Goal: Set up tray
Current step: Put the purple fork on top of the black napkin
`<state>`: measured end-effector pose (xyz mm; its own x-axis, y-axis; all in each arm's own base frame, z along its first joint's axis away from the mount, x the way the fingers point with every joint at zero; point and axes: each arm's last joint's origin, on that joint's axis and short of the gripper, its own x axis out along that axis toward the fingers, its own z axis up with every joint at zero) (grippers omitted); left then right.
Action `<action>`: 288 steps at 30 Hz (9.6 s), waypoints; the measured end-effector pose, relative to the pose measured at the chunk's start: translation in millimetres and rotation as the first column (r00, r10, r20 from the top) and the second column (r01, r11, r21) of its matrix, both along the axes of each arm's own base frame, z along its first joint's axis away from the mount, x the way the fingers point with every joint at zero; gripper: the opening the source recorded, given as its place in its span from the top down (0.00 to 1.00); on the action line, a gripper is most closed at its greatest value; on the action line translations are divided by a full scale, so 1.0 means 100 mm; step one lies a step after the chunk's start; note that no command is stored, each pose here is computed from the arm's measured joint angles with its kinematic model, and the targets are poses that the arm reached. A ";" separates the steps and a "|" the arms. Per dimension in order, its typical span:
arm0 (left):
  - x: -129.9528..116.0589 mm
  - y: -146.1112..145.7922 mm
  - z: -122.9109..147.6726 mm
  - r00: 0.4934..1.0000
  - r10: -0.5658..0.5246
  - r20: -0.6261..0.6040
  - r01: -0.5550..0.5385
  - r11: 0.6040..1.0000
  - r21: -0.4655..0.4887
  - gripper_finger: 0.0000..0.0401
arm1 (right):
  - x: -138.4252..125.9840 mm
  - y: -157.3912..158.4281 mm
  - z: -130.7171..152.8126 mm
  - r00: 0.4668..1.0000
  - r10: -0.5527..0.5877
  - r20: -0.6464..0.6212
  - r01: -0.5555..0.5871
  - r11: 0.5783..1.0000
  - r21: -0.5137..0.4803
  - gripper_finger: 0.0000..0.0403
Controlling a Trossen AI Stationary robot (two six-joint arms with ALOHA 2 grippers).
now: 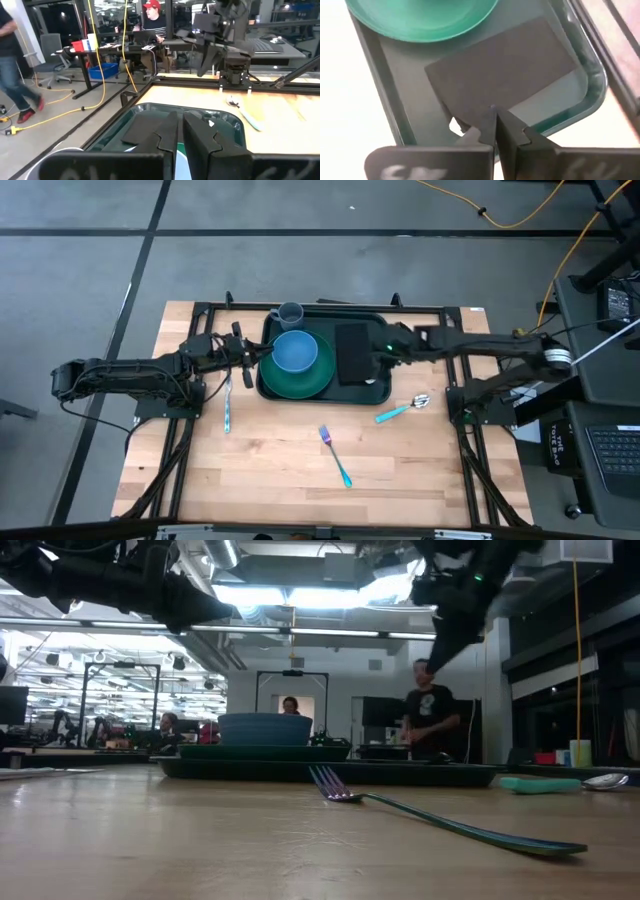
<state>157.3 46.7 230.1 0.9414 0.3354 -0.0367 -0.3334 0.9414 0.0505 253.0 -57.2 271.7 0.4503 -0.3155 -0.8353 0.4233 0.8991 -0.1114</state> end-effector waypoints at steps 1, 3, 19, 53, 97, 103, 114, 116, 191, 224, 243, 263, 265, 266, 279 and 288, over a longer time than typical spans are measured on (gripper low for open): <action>0.00 0.00 0.00 1.000 0.000 0.000 0.000 1.000 0.000 0.95 | -0.05 0.03 -0.05 0.999 -0.027 0.033 0.027 1.000 0.003 0.97; 0.00 0.00 0.00 1.000 0.001 -0.001 -0.001 1.000 0.000 0.95 | -0.15 0.10 -0.14 0.996 -0.056 0.072 0.055 0.998 0.015 0.97; 0.00 -0.01 -0.01 1.000 -0.028 -0.006 0.028 1.000 -0.003 0.95 | -0.12 0.54 -0.52 0.898 0.101 0.428 -0.095 0.995 -0.035 0.99; 0.00 -0.01 -0.03 0.999 -0.044 0.005 0.044 0.994 -0.096 0.95 | 0.96 2.05 -0.06 0.995 0.035 0.097 -0.052 0.984 0.173 0.99; 0.06 -0.39 -0.09 0.967 -0.240 -0.084 0.238 0.971 -0.031 0.99 | 0.97 2.13 -0.04 0.998 0.006 0.064 -0.020 0.975 0.223 0.92; 0.03 -0.50 -0.15 0.960 -0.269 -0.080 0.270 0.963 0.009 1.00 | 0.97 2.12 -0.04 0.998 0.005 0.066 -0.020 0.975 0.219 0.92; -0.24 -0.51 -0.32 0.960 -0.281 0.020 0.280 0.960 0.023 1.00 | 0.97 2.12 -0.04 0.997 -0.010 0.076 -0.006 0.979 0.204 0.92; -0.28 -0.50 -0.32 0.960 -0.281 0.019 0.281 0.960 0.006 0.99 | 0.98 2.11 -0.04 0.996 -0.035 0.078 0.017 0.976 0.216 0.92; -0.37 -0.50 -0.36 0.961 -0.277 0.001 0.276 0.956 -0.096 1.00 | 1.37 2.06 -1.32 0.946 -0.170 -0.275 0.244 0.933 0.264 0.43; -0.37 -0.50 -0.36 0.961 -0.277 0.000 0.276 0.957 -0.095 0.99 | 1.36 2.07 -1.31 0.951 -0.058 -0.303 0.149 0.946 0.288 0.98; -0.37 -0.50 -0.38 0.961 -0.277 -0.021 0.274 0.957 -0.092 1.00 | 1.49 1.89 -0.66 0.942 0.222 -0.250 -0.139 0.940 0.312 0.97; -0.37 -0.50 -0.37 0.961 -0.277 -0.017 0.274 0.957 -0.093 0.99 | 1.24 1.66 -0.49 0.918 0.393 0.052 -0.397 0.912 0.107 0.97; -0.37 -0.50 -0.38 0.961 -0.277 -0.018 0.274 0.957 -0.093 0.99 | 1.21 1.64 -0.55 0.916 0.388 0.103 -0.396 0.914 0.084 0.98; -0.37 -0.50 -0.37 0.961 -0.277 -0.017 0.274 0.957 -0.093 0.99 | 1.18 1.63 -0.59 0.917 0.382 0.117 -0.391 0.918 0.066 0.98; -0.37 -0.50 -0.39 0.960 -0.277 -0.030 0.273 0.957 -0.094 0.98 | 1.05 1.45 -0.70 0.892 0.361 0.271 -0.360 0.931 -0.054 0.98; -0.37 -0.50 -0.38 0.963 -0.268 -0.021 0.266 0.960 -0.091 0.98 | 1.11 1.14 -0.64 0.910 0.283 0.302 -0.285 0.958 -0.038 0.97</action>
<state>120.3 -3.1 192.4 0.9940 0.0661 -0.0868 -0.0688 0.9972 -0.0288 364.3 56.7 208.0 0.7506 -0.1321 -0.6474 0.1630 0.9866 -0.0123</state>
